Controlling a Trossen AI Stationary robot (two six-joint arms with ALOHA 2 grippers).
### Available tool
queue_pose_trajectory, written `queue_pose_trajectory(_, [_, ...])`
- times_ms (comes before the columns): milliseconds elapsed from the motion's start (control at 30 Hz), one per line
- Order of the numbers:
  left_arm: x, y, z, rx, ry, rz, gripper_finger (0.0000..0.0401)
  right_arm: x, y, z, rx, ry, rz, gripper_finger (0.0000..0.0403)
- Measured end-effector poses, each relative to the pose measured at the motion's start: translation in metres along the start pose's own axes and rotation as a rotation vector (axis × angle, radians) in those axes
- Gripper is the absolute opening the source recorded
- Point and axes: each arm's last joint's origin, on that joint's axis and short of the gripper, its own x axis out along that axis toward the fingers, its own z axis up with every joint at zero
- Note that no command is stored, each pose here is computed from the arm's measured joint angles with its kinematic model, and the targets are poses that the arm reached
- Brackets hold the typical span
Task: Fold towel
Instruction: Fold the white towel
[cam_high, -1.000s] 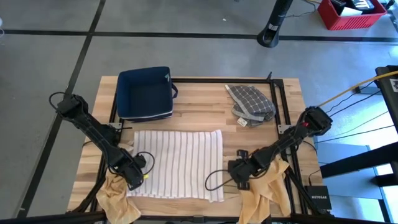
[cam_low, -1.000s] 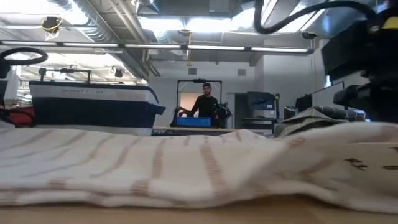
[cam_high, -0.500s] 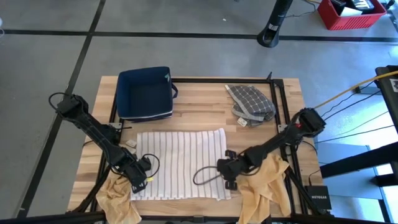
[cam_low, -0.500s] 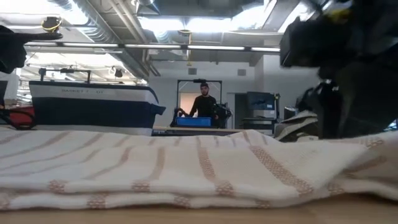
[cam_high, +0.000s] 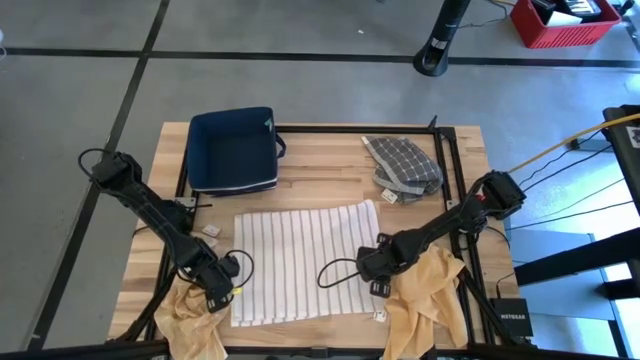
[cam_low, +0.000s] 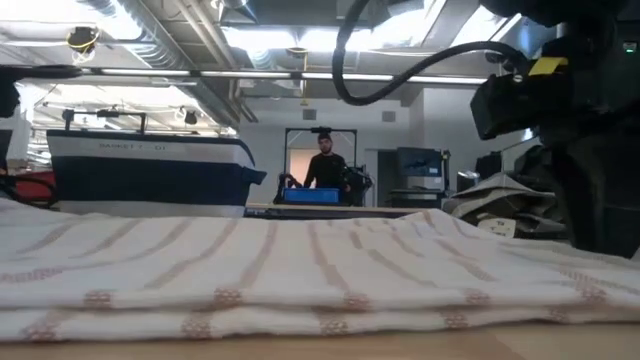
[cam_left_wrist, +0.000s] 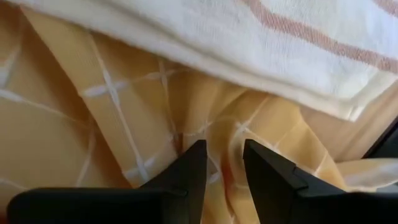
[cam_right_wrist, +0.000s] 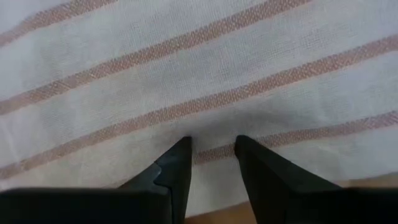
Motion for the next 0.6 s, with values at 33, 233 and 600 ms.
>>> queue_pose_trajectory(33, [0.0,0.0,0.0,0.002,0.0,0.0,0.01,-0.002,0.001,0.002,0.0,-0.007,0.002,0.0136])
queue_pose_trajectory(233, [-0.017,-0.014,0.003,0.034,-0.045,-0.072,0.01,-0.021,0.012,0.014,-0.046,-0.051,0.03,0.0136])
queue_pose_trajectory(600, [-0.025,-0.011,0.019,0.147,-0.473,0.077,0.01,-0.037,0.021,0.019,-0.212,-0.322,-0.157,0.0136])
